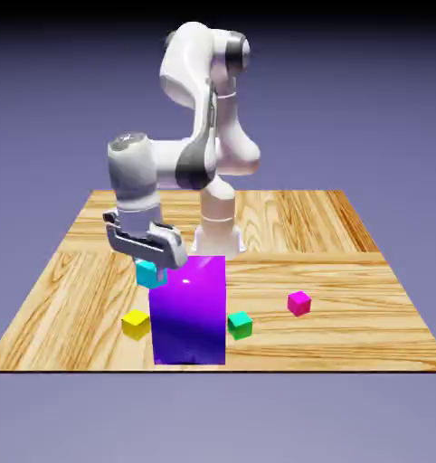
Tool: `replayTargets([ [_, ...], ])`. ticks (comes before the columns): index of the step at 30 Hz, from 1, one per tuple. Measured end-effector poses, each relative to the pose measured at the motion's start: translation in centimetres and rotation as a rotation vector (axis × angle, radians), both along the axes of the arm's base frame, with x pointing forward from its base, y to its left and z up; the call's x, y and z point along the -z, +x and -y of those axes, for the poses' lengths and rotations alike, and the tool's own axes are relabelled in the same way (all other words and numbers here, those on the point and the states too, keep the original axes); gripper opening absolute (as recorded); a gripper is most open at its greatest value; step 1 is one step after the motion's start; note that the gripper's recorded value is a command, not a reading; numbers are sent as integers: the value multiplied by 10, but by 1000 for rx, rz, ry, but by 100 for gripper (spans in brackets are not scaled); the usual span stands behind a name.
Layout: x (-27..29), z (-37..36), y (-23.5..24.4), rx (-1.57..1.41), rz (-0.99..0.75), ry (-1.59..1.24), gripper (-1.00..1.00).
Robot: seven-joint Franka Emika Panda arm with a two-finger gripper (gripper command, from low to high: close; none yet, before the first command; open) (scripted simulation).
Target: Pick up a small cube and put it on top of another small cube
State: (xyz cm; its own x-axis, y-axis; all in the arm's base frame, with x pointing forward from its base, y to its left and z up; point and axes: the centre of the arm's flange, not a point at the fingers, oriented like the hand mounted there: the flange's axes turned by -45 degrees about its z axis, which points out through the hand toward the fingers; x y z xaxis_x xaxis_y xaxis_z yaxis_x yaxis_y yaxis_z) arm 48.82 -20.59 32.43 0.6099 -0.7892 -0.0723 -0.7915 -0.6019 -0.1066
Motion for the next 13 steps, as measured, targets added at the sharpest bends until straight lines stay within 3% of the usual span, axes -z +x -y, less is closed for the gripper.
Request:
replayTargets([
  [4, 67, 33, -57, 254, -111, 32, -100],
  [10, 147, 20, -66, 262, -140, 32, -100],
  [11, 153, 19, -66, 262, -141, 32, 100],
  [13, 153, 19, -66, 262, -141, 32, 100],
])
